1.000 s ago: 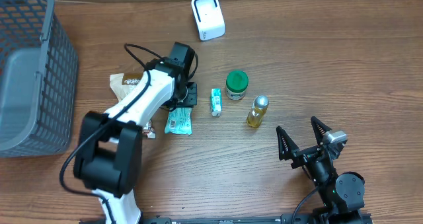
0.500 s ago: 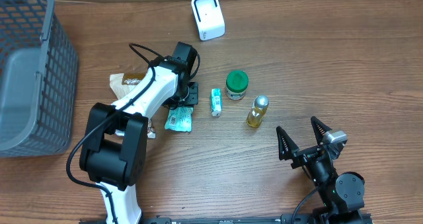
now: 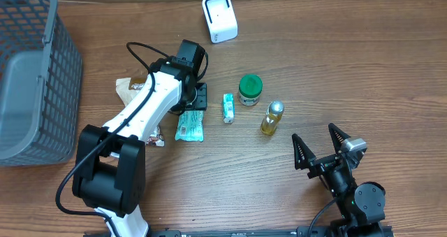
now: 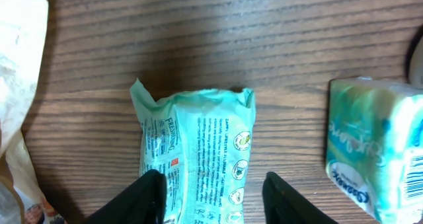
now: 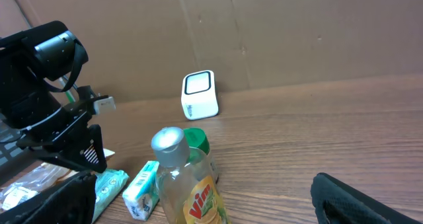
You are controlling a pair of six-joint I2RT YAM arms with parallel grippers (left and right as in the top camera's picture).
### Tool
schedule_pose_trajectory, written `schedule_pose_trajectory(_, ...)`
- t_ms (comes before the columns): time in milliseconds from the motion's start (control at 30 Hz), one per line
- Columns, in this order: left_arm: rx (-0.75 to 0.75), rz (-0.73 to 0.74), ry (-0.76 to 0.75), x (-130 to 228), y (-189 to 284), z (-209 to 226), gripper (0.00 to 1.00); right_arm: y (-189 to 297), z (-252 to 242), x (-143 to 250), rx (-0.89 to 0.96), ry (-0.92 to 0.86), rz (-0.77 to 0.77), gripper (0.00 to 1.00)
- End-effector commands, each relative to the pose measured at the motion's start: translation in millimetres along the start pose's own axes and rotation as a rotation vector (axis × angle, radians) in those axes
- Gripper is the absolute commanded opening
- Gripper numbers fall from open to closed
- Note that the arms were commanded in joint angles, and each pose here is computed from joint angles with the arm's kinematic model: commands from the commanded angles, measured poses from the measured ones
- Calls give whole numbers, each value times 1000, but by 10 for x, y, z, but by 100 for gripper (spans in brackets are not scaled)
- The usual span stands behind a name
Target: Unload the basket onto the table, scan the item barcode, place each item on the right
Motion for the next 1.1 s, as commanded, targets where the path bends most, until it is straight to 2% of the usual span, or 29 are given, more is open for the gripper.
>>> schedule_pose_trajectory(0,-8,35,-4,113,-17,1,52,-4,-4,27,1,8,0,100)
schedule_pose_trajectory(167,-22,86,-5,213,-11,30,51,-4,-4,27,0,8,0,100)
schedule_pose_trajectory(367,-3,151,-2,332,3,19,36,-4,-4,27,0,8,0,100)
schedule_pose_trajectory(767,-35,200,-3,450,-18,74,37,-4,-4,27,0,8,0,100)
schedule_pose_trajectory(1067,-43,173,9,568,-309,130,42,-4,-4,26,1,8,0,100)
Point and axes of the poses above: each gripper's point midway between its finger pads, its own y axis back along the fingers, its own z axis along the line the jaws close on, x = y × z, the point moved 5 cm from there along y, back along the fingers, and after that the axes turned 5 degrees about -y, right-handed, at the moved point
